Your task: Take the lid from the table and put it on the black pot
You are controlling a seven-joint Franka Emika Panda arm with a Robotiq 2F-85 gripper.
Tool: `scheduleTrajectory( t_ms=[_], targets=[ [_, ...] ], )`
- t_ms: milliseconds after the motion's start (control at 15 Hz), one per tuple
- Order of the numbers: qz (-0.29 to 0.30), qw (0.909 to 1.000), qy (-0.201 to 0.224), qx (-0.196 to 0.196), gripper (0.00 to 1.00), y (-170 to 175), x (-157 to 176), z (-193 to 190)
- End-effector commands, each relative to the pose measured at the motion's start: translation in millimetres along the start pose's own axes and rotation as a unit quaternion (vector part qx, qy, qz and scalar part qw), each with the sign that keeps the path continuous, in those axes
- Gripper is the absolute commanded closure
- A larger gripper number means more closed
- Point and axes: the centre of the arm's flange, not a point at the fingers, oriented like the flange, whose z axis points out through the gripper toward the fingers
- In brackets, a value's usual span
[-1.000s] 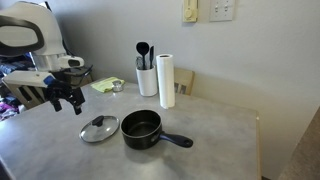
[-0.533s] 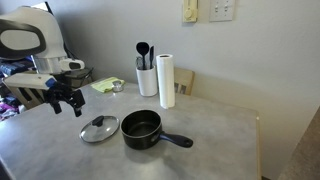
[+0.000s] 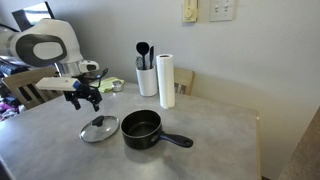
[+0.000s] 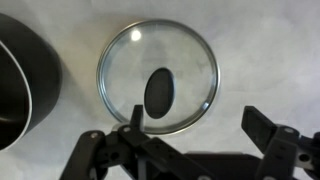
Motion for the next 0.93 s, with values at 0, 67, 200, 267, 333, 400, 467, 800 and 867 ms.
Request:
scheduleTrajectory(
  t_ms=[0,67,200,267,333,400,467,800,867],
  targets=[
    [-0.003,0.9996,0.021,-0.017,0.00,31,30,21],
    [0.000,0.9996,0.020,-0.021,0.00,40,32,25],
    [0.013,0.9996,0.013,-0.019,0.00,58,30,36],
    [0.023,0.9996,0.008,-0.012,0.00,66,28,43],
    [0.018,0.9997,0.009,-0.015,0.00,47,21,29],
    [0.023,0.9996,0.006,-0.014,0.00,53,21,34],
    [0.023,0.9996,0.005,-0.014,0.00,53,21,35],
    [0.017,0.9995,-0.001,-0.025,0.00,42,18,41],
    [0.019,0.9993,-0.003,-0.031,0.00,44,16,47]
  ],
)
